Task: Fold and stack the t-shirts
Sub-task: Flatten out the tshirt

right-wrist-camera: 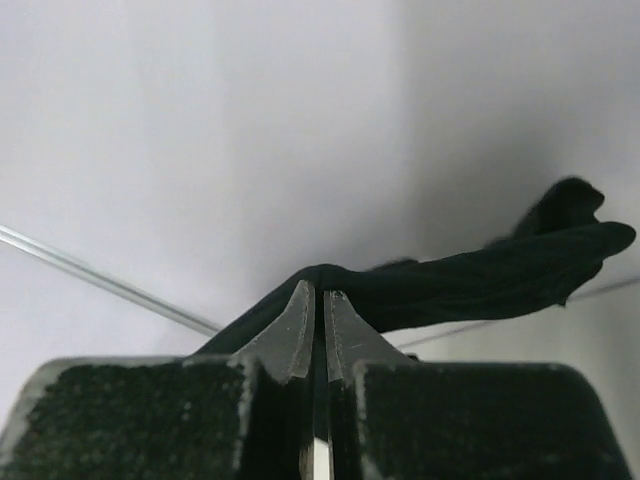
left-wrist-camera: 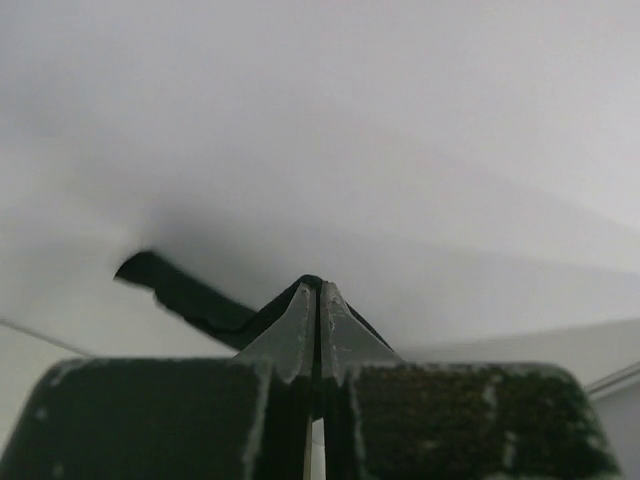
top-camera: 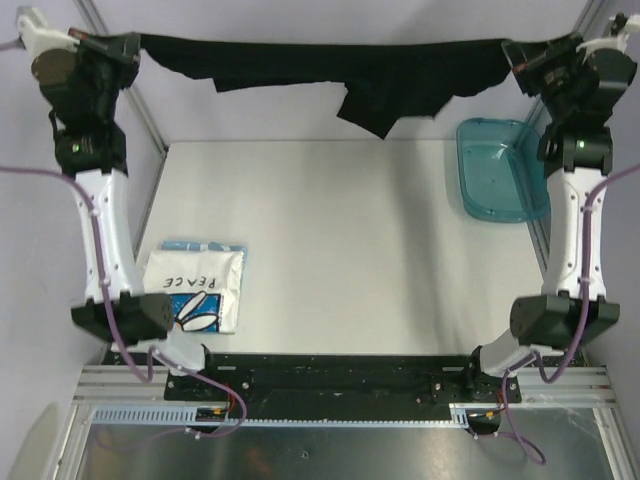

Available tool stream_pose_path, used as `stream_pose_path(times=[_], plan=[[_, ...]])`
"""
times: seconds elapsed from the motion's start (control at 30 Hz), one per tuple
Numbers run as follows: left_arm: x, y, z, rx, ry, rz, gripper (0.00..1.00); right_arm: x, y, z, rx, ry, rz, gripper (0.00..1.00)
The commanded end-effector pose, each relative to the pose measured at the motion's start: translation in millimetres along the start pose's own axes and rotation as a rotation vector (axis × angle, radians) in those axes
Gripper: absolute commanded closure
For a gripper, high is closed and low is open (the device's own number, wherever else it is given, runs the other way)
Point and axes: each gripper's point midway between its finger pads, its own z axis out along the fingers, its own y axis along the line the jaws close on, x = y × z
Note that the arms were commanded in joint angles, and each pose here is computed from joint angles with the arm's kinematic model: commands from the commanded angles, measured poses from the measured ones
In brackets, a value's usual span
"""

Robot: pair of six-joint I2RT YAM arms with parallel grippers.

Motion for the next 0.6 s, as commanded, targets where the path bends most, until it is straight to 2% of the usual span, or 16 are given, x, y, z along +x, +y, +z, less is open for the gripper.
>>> stream_pose_path(times=[0.0, 0.17, 0.33, 0.43, 0.57], plan=[[39.6, 58.5, -30.9, -0.128, 0.078, -0.030, 1.00, 35.3, -60.2, -15.7, 0.109, 0.069, 0.038, 1.00], [150.5, 164.7, -82.7, -0.340, 0.328, -0.034, 1.00, 138.3, -167.6, -62.8, 0.370, 0.329, 0.095, 1.00], [249.7, 222.2, -155.4, -0.457, 0.560, 0.044, 1.00, 213.1, -253.5, -127.2, 0.627, 0.531, 0.067, 1.00], [291.9, 252.3, -196.4, -0.537, 0.658, 0.084, 1.00, 242.9, -287.0, -153.3, 0.738, 0.616, 0.023, 1.00], [317.0, 286.5, -233.4, -0.635, 0.732, 0.124, 1.00, 270.5, -320.3, -185.2, 0.861, 0.702, 0.007, 1.00]])
